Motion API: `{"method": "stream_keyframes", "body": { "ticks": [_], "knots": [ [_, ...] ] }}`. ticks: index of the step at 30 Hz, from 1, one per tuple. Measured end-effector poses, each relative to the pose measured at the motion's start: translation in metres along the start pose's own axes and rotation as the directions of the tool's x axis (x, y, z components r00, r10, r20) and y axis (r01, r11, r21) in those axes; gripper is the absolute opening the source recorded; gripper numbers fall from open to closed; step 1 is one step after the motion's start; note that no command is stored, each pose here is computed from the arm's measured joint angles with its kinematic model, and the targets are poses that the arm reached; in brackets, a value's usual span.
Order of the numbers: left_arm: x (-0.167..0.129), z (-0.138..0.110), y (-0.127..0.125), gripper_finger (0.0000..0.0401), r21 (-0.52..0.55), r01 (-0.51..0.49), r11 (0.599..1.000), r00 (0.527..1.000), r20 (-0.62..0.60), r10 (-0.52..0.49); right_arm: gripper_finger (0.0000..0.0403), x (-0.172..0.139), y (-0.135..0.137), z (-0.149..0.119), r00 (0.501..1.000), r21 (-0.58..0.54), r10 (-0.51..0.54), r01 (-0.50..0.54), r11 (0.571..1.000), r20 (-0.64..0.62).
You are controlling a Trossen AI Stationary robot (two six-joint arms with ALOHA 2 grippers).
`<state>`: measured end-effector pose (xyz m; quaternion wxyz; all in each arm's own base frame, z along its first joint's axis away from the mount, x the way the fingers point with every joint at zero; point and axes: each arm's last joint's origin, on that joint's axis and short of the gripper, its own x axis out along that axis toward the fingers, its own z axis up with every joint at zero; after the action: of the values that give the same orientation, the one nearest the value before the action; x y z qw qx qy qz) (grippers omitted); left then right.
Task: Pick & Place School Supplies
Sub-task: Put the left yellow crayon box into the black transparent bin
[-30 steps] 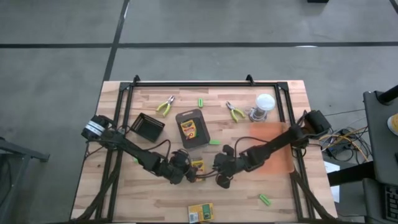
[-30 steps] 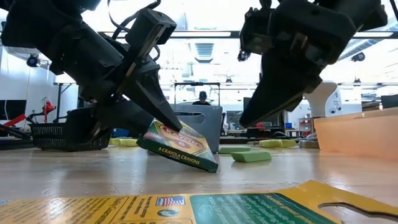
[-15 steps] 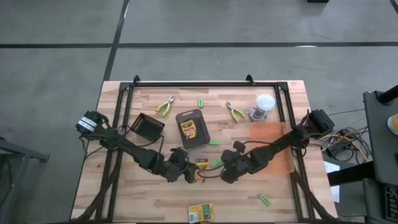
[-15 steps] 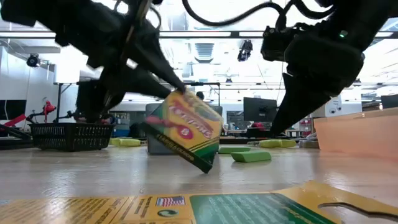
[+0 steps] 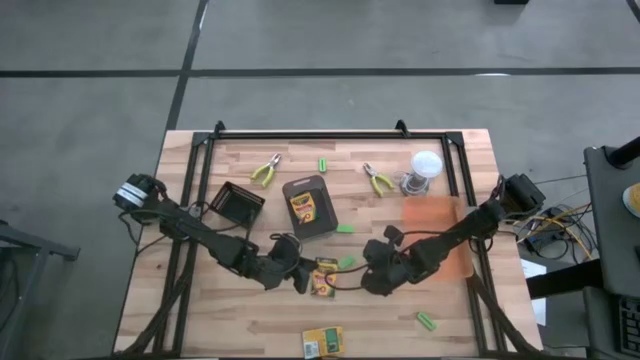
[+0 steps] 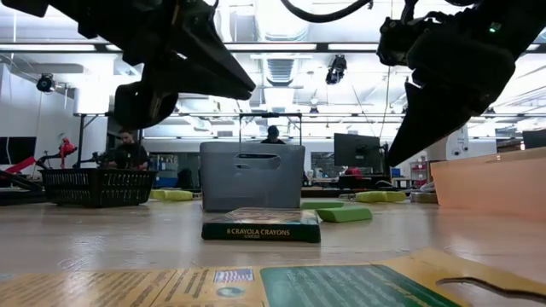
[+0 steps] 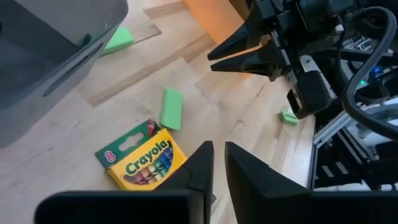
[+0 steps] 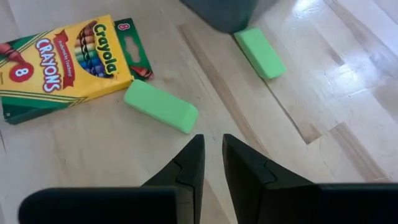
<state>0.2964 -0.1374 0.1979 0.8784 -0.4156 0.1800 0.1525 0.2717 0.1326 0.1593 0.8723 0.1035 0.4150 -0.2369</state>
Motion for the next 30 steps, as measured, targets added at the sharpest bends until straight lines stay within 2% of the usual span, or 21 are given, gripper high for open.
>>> {"method": "stream_keyframes", "body": {
  "ticks": [8, 10, 12, 14, 15, 17, 19, 24, 27, 30],
  "knots": [
    [0.0, -0.001, 0.001, 0.0037, 0.077, 0.005, 0.997, 1.0, -0.021, -0.003, 0.0057, 0.0, 0.0, 0.0, 1.0, 0.0, 0.001, -0.001, 1.0, 0.0],
    [0.0, -0.003, 0.002, 0.0037, 0.148, 0.023, 0.989, 0.997, -0.075, -0.012, 0.0057, 0.0, 0.0, 0.0, 1.0, -0.008, 0.001, -0.001, 1.0, -0.001],
    [0.0, -0.005, 0.004, 0.0037, 0.322, 0.06, 0.945, 0.99, -0.143, -0.014, 0.0057, 0.0, 0.0, 0.0, 1.0, -0.014, 0.004, -0.004, 1.0, 0.0],
    [0.0, -0.009, 0.006, 0.0037, 0.502, 0.119, 0.857, 0.976, -0.216, -0.009, 0.0057, -0.001, 0.003, 0.0, 1.0, -0.007, 0.029, -0.029, 1.0, 0.001],
    [0.0, -0.012, 0.007, 0.0037, 0.543, 0.144, 0.827, 0.969, -0.246, -0.007, 0.0057, -0.001, 0.005, 0.001, 0.999, 0.0, 0.053, -0.053, 0.999, 0.003],
    [0.001, -0.018, 0.008, 0.0037, 0.558, 0.166, 0.813, 0.96, -0.279, -0.005, 0.0057, -0.002, 0.011, 0.005, 0.993, -0.011, 0.111, -0.111, 0.994, 0.039],
    [0.003, -0.022, 0.01, 0.0037, 0.53, 0.155, 0.834, 0.958, -0.286, 0.003, 0.0057, -0.003, 0.018, 0.012, 0.978, -0.047, 0.182, -0.178, 0.983, 0.1],
    [0.012, -0.027, 0.018, 0.0037, 0.321, 0.009, 0.947, 0.972, -0.225, 0.067, 0.0057, 0.005, 0.039, 0.02, 0.919, -0.164, 0.335, -0.305, 0.938, 0.208],
    [0.015, -0.026, 0.02, 0.0037, 0.132, -0.064, 0.989, 0.978, -0.188, 0.089, 0.0057, 0.014, 0.041, 0.018, 0.92, -0.196, 0.335, -0.297, 0.935, 0.204],
    [0.015, -0.025, 0.021, 0.0037, -0.093, -0.109, 0.99, 0.979, -0.185, 0.09, 0.0057, 0.023, 0.038, 0.017, 0.931, -0.184, 0.309, -0.275, 0.944, 0.192]
  ]
}}
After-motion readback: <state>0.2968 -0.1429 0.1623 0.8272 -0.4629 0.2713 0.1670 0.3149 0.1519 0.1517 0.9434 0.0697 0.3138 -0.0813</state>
